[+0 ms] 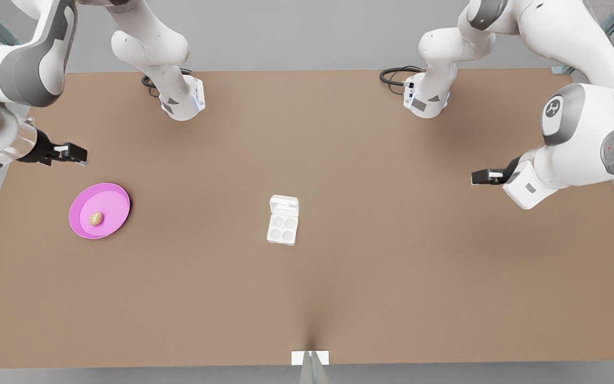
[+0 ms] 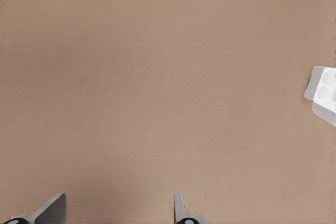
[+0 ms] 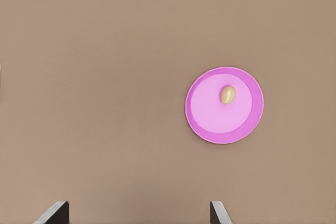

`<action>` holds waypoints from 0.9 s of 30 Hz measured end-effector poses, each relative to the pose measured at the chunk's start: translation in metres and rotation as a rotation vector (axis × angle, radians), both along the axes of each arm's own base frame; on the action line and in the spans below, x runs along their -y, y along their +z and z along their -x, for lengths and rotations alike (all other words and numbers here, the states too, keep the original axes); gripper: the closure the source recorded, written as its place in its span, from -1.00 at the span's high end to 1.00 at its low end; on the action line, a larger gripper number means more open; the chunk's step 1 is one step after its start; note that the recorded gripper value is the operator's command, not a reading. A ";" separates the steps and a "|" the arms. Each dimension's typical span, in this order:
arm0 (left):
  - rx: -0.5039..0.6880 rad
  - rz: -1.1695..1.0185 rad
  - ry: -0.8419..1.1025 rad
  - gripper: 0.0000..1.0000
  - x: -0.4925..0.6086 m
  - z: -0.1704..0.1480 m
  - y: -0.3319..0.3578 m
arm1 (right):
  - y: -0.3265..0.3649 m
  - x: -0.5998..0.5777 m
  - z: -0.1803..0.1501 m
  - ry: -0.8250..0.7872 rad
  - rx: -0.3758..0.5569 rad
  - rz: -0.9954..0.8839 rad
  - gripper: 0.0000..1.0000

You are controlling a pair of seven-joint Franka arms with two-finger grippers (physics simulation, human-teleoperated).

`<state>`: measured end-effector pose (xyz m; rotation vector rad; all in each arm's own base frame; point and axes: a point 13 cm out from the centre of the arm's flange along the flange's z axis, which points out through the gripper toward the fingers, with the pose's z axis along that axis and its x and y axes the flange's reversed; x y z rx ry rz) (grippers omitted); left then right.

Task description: Pack egg into the box and close the box lid

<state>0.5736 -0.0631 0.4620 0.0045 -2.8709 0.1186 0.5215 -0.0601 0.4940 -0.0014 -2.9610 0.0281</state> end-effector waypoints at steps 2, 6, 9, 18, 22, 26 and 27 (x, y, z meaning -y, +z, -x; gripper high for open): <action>0.019 0.002 0.009 1.00 0.005 -0.006 -0.001 | -0.008 0.007 -0.005 0.001 0.007 0.000 1.00; 0.044 -0.050 -0.037 1.00 0.034 -0.006 -0.004 | -0.052 0.004 -0.034 0.034 -0.017 -0.004 1.00; 0.050 -0.072 -0.014 1.00 0.023 -0.010 -0.006 | -0.100 0.009 -0.059 0.043 -0.051 -0.009 1.00; 0.054 -0.094 0.012 1.00 0.020 -0.013 -0.009 | -0.287 0.085 -0.033 -0.049 -0.124 -0.072 1.00; 0.053 -0.097 0.019 1.00 0.020 -0.014 -0.011 | -0.299 0.101 -0.005 -0.066 -0.027 -0.044 1.00; 0.045 -0.101 0.019 1.00 0.023 -0.016 -0.019 | -0.328 0.144 -0.024 -0.053 0.100 0.023 1.00; 0.044 -0.101 0.018 1.00 0.025 -0.017 -0.022 | -0.329 0.158 -0.031 -0.051 0.129 0.042 1.00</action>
